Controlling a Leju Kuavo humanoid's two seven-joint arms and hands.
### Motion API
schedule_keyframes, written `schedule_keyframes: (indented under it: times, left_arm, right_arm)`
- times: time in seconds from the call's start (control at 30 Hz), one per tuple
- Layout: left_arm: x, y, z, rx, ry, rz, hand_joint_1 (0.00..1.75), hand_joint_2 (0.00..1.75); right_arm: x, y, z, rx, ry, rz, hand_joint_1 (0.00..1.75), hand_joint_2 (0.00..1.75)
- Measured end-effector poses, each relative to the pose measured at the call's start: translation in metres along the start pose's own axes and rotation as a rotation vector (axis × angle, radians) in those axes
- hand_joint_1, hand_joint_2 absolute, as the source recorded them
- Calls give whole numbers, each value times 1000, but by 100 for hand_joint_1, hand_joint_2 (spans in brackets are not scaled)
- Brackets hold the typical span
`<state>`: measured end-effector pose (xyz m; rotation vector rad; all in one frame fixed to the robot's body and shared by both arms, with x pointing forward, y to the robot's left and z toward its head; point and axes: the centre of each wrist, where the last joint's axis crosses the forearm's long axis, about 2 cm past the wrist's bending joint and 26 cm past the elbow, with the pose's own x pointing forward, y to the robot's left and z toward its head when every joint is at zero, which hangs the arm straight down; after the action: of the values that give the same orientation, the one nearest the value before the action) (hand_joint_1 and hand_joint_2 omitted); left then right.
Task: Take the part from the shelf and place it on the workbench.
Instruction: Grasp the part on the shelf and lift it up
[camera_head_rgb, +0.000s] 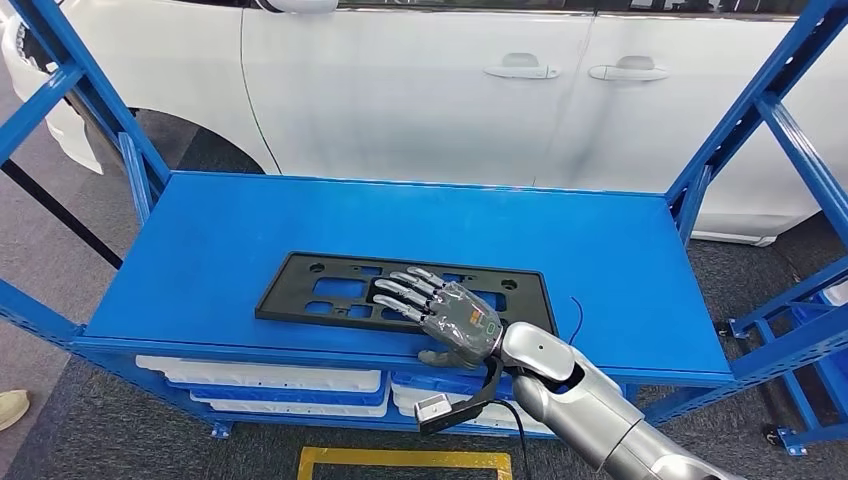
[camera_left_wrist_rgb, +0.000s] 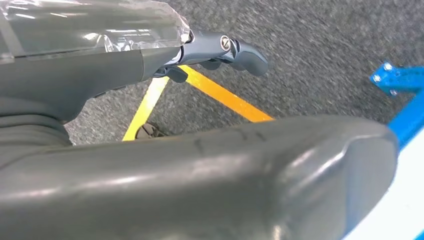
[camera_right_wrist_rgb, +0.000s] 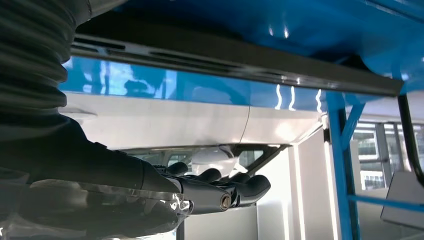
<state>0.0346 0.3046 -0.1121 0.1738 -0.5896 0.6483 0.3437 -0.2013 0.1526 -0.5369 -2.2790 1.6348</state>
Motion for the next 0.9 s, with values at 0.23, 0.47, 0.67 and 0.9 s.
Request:
schedule_keyframes:
  times: [0.23,0.47,0.67,0.9]
  left_arm:
    - [0,0,0,11,-1,-1,0,0]
    - [-1,1,0,10,-2,-11,0,0]
    - [0,1,0,4,-4,-22,0,0]
    - [1,0,-1,-7,-6,-35,0,0]
  right_arm:
    - [-2,-1,-20,30,-45,84,0,175]
    - [17,11,-46,33,-81,193,0,175]
    - [40,22,-74,43,-118,214,0,175]
    - [64,36,-99,121,-123,288,0,175]
